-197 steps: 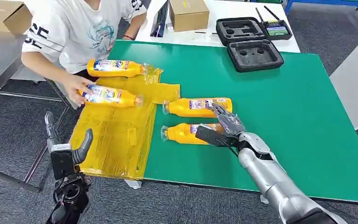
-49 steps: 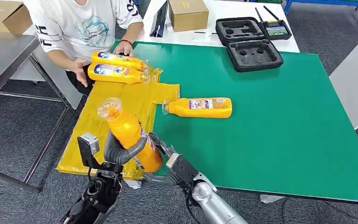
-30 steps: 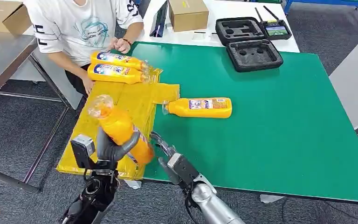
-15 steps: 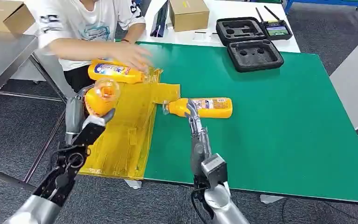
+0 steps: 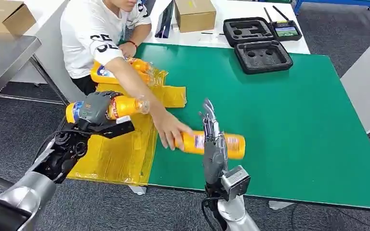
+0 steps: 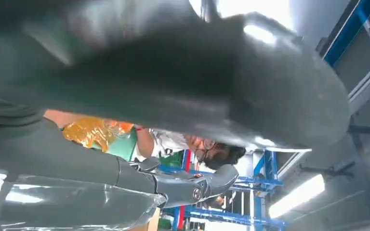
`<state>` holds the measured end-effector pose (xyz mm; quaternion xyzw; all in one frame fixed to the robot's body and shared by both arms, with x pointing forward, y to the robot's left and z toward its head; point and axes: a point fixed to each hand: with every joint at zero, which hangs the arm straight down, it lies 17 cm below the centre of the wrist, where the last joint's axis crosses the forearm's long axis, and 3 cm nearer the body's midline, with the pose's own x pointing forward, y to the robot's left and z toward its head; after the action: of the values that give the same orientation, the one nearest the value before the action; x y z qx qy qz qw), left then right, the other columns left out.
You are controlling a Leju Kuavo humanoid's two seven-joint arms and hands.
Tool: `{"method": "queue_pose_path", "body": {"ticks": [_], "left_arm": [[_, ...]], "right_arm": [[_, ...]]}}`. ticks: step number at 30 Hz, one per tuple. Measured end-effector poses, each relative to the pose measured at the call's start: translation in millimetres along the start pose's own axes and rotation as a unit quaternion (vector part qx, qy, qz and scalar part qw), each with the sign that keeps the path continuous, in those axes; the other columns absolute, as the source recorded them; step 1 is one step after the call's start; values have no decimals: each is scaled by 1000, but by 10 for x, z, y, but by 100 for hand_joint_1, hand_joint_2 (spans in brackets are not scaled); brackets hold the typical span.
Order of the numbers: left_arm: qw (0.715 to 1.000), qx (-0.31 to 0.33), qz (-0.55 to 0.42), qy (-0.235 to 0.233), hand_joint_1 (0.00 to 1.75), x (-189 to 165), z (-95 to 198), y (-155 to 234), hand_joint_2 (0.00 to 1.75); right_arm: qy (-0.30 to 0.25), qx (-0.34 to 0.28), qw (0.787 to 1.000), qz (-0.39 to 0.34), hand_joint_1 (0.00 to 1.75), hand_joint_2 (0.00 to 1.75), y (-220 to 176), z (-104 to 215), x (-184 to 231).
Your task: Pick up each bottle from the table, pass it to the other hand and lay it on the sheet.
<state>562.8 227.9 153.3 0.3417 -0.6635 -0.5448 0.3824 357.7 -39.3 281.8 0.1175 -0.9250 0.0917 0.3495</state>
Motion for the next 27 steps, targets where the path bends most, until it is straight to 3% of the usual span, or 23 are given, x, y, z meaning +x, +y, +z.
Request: {"method": "queue_pose_path", "body": {"ticks": [2, 7, 13, 17, 20, 27], "left_arm": [[999, -45, -1, -3, 168, 0, -10, -148, 175], [981, -193, 14, -14, 171, -17, 29, -558, 175], [974, -227, 3, -10, 175, -86, -6, -592, 175], [971, -236, -23, 10, 164, -166, -8, -662, 175], [970, -239, -32, 14, 175, -170, 10, -730, 175], [967, -253, -32, 29, 175, -217, 175, -966, 175]], "right_arm": [[0, 2, 1000, -1, 0, 0, 6, 3, -1], [1, 9, 1000, -9, 0, 0, 35, 9, 0], [2, 11, 1000, -11, 0, 0, 40, 15, -8], [4, 16, 1000, -14, 0, 0, 57, 17, -26], [4, 24, 1000, -14, 0, 0, 78, 7, -42], [5, 39, 999, -14, 0, 0, 126, 2, -78]]}}
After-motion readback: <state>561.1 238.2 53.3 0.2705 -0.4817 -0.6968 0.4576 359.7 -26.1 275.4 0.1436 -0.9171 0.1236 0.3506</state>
